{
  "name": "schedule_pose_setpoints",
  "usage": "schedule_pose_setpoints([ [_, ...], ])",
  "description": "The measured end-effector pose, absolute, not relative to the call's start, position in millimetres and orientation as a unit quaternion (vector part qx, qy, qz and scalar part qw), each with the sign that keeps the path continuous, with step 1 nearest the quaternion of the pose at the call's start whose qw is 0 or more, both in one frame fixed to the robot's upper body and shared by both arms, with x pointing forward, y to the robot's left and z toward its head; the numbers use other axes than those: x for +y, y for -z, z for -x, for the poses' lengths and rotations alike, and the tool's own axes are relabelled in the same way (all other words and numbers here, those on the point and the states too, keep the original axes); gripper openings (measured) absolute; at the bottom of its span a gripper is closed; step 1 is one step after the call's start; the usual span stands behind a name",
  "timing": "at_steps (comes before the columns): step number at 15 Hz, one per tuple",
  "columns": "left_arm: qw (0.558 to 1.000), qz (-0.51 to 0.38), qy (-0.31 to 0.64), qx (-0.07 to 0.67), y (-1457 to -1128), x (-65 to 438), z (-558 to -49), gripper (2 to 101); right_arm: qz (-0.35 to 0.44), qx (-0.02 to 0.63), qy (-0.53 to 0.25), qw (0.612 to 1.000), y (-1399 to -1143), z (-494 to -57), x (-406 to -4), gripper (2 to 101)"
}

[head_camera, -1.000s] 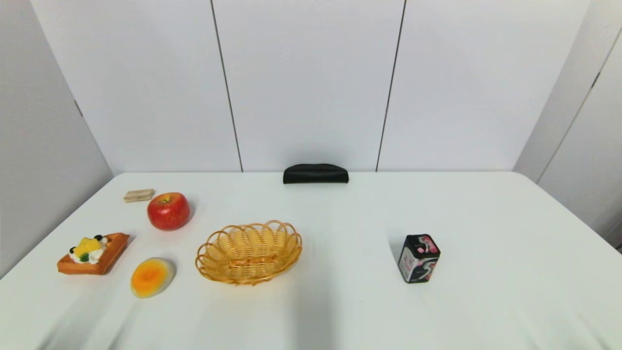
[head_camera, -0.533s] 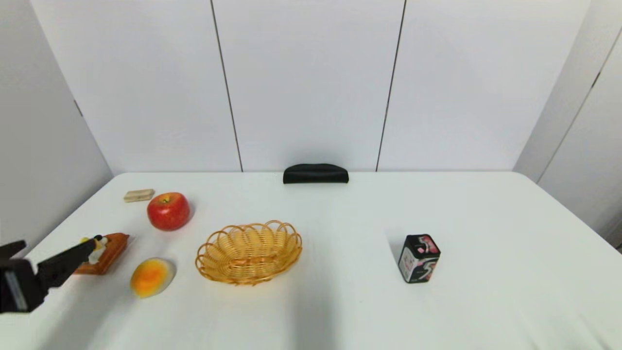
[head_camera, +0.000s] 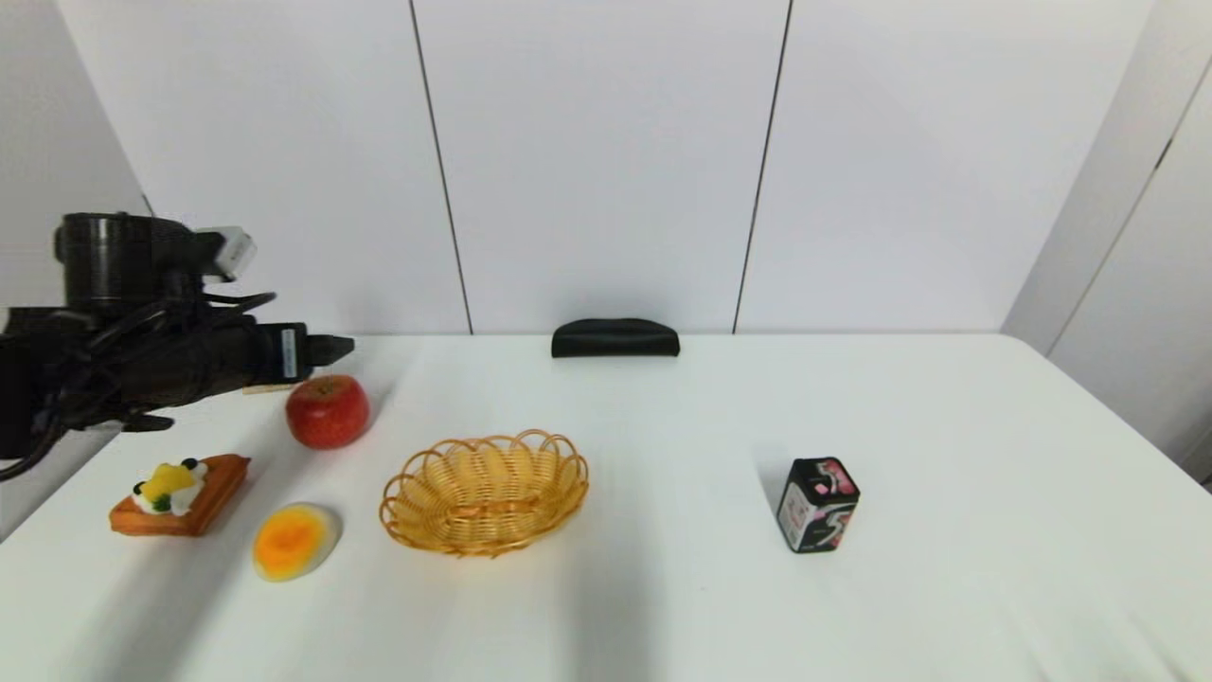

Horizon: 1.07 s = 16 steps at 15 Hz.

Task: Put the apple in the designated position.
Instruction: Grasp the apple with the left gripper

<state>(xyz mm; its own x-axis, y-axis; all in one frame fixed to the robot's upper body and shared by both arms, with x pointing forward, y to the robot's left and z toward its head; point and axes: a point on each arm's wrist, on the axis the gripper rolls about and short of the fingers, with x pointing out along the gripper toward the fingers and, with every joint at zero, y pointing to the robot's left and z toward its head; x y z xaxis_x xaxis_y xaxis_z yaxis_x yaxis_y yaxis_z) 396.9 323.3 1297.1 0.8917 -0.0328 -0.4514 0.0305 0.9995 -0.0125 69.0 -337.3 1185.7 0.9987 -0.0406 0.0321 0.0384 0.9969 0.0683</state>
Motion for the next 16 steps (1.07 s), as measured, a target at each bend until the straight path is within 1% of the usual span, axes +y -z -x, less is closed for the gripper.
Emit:
schedule_pose_setpoints([
  [2, 0.966, 0.001, 0.021, 0.259, -1277.1, 319.5, -418.5, 97.9, -0.034, -0.017, 0.020, 0.999, -1185.7, -69.0, -337.3, 98.0],
  [5, 0.954, 0.000, 0.024, 0.299, -1252.7, 316.4, -432.0, 97.9, -0.034, -0.017, 0.020, 0.999, -1185.7, -69.0, -337.3, 98.0],
  [8, 0.943, 0.001, 0.022, 0.332, -1239.4, 316.1, -433.2, 97.9, -0.034, -0.017, 0.020, 0.999, -1185.7, -69.0, -337.3, 98.0],
  [12, 0.933, -0.001, 0.023, 0.360, -1231.2, 315.8, -431.3, 97.9, -0.034, -0.017, 0.020, 0.999, -1185.7, -69.0, -337.3, 98.0],
  [14, 0.931, 0.005, 0.038, 0.362, -1230.0, 315.0, -432.0, 78.8, -0.034, -0.017, 0.019, 0.999, -1185.7, -69.0, -337.2, 98.0],
  [15, 0.931, 0.009, 0.049, 0.362, -1229.9, 314.3, -432.7, 75.4, -0.034, -0.017, 0.020, 0.999, -1185.7, -69.0, -337.3, 98.0],
  [16, 0.930, 0.013, 0.059, 0.363, -1229.8, 313.8, -432.9, 74.6, -0.034, -0.017, 0.020, 0.999, -1185.7, -69.0, -337.3, 98.0],
])
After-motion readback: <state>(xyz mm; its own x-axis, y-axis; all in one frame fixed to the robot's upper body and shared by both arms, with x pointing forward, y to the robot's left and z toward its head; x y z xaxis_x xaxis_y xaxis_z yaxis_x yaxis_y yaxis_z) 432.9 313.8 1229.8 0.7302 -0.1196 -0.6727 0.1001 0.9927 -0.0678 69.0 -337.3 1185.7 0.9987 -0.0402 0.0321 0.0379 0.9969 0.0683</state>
